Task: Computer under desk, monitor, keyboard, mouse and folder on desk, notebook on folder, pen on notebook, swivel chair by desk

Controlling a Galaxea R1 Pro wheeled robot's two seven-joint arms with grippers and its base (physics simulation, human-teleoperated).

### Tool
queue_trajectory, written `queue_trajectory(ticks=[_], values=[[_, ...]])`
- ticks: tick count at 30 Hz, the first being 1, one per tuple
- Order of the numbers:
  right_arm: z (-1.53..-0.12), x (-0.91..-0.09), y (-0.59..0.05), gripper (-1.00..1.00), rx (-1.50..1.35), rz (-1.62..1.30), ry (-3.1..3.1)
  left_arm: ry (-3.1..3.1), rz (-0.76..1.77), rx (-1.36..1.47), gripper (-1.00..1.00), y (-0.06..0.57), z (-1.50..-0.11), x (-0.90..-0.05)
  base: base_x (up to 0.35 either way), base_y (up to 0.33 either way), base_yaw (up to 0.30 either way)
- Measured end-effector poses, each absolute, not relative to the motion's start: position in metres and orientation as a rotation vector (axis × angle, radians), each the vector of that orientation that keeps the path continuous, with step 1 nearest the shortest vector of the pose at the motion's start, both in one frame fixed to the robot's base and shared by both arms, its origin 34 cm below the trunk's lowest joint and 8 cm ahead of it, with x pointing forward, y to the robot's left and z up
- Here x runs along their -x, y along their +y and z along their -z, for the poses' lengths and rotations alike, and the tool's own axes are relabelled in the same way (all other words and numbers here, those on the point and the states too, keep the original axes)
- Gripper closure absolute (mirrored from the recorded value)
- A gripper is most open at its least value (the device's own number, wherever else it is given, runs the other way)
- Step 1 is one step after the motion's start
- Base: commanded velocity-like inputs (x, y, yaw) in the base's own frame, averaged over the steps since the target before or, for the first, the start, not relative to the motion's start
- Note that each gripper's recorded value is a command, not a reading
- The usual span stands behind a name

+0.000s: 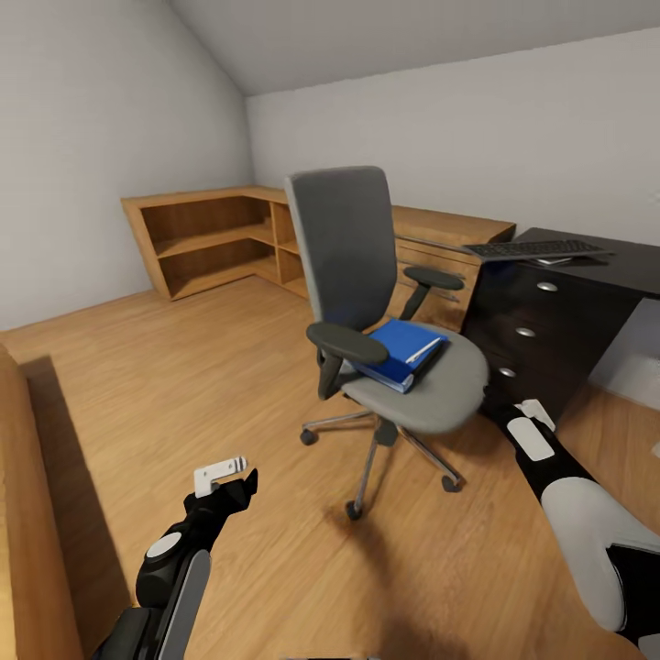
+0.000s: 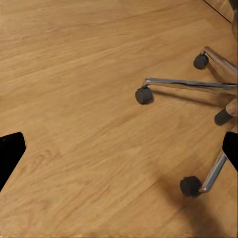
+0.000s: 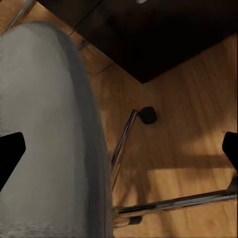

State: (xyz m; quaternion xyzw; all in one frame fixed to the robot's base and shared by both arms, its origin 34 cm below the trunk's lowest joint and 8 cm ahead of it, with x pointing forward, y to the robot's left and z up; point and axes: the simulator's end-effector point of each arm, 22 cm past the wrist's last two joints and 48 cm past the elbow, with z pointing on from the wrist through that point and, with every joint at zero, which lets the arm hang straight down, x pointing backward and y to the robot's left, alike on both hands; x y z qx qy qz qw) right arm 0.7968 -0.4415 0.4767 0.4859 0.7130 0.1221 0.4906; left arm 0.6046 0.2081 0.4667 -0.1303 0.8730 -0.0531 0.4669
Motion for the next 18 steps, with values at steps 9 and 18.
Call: queue_trajectory(ticks=[9,18], values=[[-0.487,-0.797,-0.442,-1.00,-1.175,-0.304,1.719,2.125,0.133,0.318,-1.00,0.208,-0.476,-0.606,-0.210,0.000,0.000],[-0.490,-0.797,-0.442,-1.00,-1.174,-0.307,1.715,2.112,0.141,0.317,-1.00,0.207,-0.482,-0.607,-0.018,0.000,0.000]])
